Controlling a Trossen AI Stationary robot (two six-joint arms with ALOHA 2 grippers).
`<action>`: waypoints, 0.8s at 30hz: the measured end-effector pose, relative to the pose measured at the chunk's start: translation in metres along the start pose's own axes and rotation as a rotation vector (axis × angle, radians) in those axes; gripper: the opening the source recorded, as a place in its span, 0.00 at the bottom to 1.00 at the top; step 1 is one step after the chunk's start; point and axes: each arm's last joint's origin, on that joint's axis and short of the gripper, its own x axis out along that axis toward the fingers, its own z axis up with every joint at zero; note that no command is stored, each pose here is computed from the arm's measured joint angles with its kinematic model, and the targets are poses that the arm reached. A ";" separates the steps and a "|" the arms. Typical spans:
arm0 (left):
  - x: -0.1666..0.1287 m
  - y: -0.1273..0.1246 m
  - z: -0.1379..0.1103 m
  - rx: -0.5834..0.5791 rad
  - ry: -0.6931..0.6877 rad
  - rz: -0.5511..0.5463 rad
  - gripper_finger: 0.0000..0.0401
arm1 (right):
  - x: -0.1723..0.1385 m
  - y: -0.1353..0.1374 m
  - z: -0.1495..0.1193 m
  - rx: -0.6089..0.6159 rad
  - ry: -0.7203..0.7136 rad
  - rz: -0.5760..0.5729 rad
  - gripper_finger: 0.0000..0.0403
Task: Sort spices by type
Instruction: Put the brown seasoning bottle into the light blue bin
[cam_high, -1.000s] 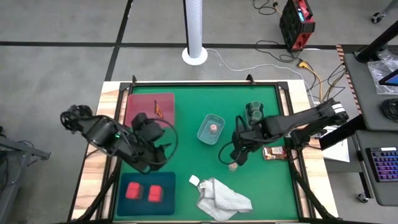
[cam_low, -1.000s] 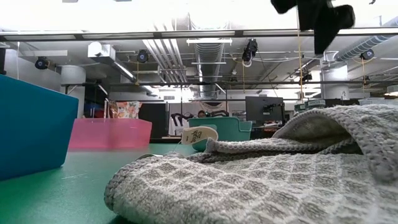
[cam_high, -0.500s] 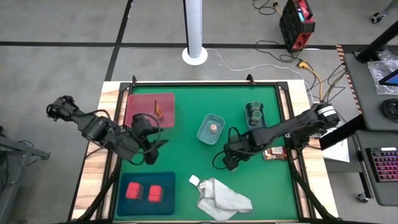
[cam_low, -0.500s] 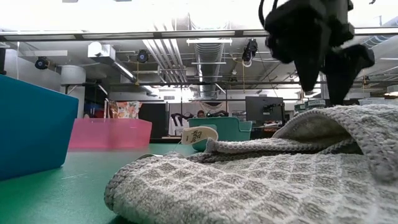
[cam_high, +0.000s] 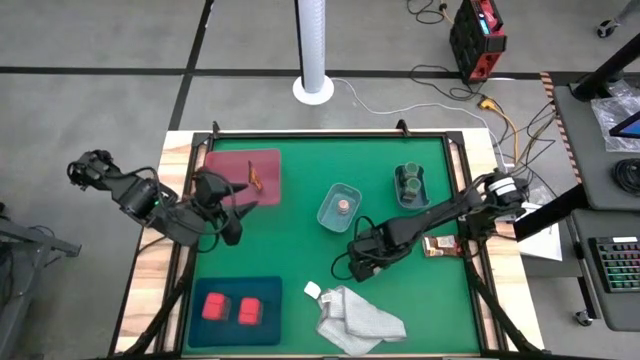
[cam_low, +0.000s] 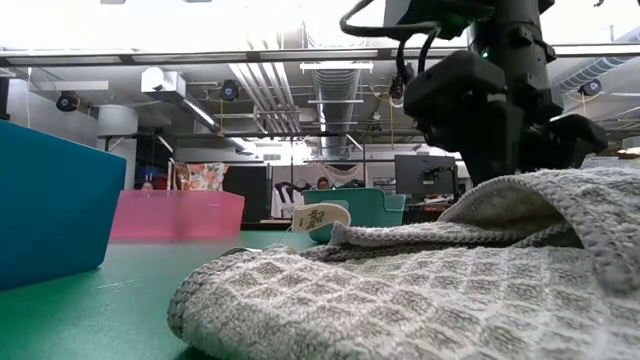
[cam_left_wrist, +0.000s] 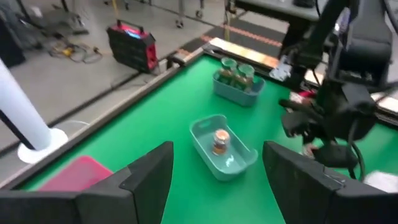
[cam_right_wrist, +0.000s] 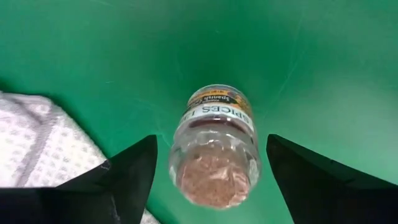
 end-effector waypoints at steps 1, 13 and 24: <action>-0.001 0.002 0.000 0.003 -0.012 0.008 0.58 | 0.002 0.000 0.000 0.002 0.001 -0.006 0.70; -0.003 0.010 -0.001 0.030 -0.051 0.055 0.58 | 0.003 0.001 0.002 -0.014 -0.002 0.002 0.44; -0.005 0.012 0.000 0.043 -0.057 0.062 0.58 | -0.085 0.019 0.041 -0.149 -0.072 0.020 0.44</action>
